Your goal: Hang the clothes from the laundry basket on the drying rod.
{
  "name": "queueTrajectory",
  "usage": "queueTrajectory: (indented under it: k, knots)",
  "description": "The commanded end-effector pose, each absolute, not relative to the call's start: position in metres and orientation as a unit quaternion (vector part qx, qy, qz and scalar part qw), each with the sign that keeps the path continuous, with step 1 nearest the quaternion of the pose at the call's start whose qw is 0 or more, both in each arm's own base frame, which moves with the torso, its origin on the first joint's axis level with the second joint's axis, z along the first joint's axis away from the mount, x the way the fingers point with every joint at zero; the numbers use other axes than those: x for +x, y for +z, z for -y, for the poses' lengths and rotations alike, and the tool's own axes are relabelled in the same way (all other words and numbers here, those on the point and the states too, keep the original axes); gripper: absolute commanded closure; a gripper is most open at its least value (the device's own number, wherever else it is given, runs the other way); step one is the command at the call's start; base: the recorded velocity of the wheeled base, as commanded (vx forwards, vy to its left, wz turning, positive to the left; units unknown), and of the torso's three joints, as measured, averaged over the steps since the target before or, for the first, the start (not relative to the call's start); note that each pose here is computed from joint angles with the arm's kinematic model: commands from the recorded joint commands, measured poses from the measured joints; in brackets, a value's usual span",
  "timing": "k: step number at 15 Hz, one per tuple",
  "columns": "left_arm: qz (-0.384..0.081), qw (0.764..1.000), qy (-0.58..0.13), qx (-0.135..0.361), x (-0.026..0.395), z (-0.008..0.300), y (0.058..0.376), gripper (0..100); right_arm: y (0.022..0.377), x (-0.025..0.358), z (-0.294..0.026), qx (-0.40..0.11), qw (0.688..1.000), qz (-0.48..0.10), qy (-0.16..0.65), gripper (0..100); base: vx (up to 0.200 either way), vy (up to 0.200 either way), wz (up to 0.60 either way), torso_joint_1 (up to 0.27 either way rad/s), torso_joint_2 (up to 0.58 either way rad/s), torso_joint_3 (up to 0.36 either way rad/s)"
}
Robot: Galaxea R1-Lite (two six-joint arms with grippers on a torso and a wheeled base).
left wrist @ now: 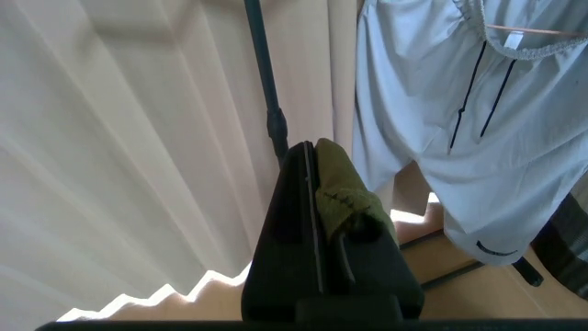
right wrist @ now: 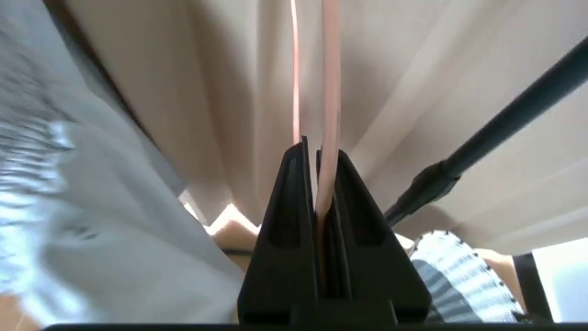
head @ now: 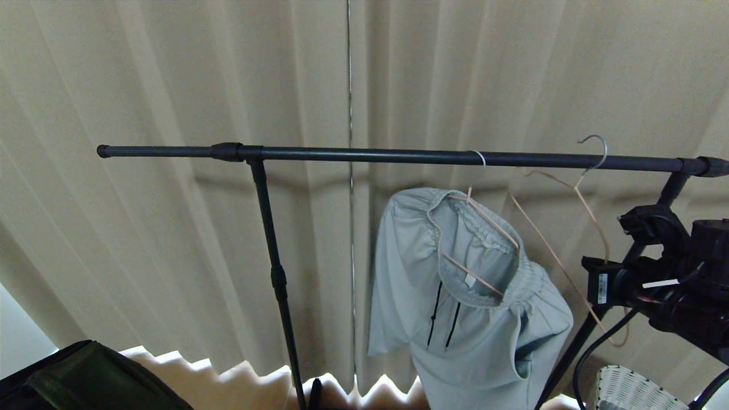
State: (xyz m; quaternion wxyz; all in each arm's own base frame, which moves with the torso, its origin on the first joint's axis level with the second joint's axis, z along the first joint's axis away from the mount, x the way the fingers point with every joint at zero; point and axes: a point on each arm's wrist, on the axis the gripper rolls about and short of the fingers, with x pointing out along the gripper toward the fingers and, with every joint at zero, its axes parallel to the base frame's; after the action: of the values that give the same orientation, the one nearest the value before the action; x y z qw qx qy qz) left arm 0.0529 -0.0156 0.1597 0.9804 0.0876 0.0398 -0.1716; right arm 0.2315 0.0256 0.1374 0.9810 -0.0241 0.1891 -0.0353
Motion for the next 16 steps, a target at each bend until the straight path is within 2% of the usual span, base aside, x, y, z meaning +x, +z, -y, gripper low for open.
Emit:
queueTrajectory:
  k: [1, 5, 16]
  knots:
    - [-0.037, 0.981, -0.171, 0.087, 0.052, 0.016, 0.16, 100, 0.149, 0.222, -0.024, -0.022, 0.985, -0.168, -0.035, 100, 0.0, 0.0, 0.0, 0.0, 0.0, 0.0]
    - [-0.033, 0.981, -0.169, 0.086, 0.052, 0.015, 0.161, 100, 0.146, 0.202, -0.022, -0.023, 0.985, -0.169, -0.034, 100, 0.0, 0.0, 0.0, 0.0, 0.0, 0.0]
    - [-0.028, 0.982, -0.167, 0.086, 0.051, 0.015, 0.163, 100, 0.138, 0.187, -0.021, -0.027, 0.982, -0.182, -0.032, 100, -0.2, 0.0, 0.0, -0.002, 0.0, 0.003]
